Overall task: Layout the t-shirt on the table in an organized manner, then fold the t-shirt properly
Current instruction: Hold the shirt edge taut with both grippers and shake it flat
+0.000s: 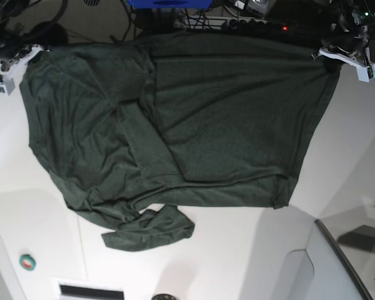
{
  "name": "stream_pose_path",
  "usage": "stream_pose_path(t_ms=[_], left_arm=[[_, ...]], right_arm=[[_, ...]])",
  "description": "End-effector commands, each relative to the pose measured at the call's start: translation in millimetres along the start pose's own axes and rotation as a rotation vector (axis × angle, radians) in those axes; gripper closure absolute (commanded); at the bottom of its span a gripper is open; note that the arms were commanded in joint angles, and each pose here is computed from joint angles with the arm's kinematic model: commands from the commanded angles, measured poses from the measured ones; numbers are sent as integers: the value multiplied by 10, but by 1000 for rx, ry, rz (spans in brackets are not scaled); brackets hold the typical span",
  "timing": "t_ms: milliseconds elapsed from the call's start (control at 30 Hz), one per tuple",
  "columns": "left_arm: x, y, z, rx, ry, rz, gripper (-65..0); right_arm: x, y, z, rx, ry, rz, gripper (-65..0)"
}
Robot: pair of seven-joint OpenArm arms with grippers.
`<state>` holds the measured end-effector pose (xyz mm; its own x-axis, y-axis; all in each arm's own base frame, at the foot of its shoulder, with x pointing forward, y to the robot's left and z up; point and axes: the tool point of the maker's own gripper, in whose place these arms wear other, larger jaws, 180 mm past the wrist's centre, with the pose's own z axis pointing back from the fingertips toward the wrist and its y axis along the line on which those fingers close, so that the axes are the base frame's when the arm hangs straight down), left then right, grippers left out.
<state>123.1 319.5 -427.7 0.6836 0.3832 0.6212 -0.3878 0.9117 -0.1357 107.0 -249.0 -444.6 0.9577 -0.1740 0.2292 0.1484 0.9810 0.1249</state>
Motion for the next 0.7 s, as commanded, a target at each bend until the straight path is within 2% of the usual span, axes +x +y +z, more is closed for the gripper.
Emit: stream_pose_path(t_ms=[0,133,167,200,433,667], left_arm=[[76,38,36,6,-24,-12,0],[75,39,36,6,-23,-14,0],[81,37,33,6,-25,-13,0],[81,37,33,6,-25,-13,0],[84,37,31,7,-25,-15,0],[80,39,29,7,-24,-15,0]], right_arm=[[49,-13,28,-4,-20,7,-128],[170,-15,30,-3,-90,4,-401],[194,-16,17,1,-107,1,-449],[204,-19,-1,5,-113,1,-465],[173,27,-309,85,-97,-56,-467],[167,-15,-367,93,-101,-69,-467]])
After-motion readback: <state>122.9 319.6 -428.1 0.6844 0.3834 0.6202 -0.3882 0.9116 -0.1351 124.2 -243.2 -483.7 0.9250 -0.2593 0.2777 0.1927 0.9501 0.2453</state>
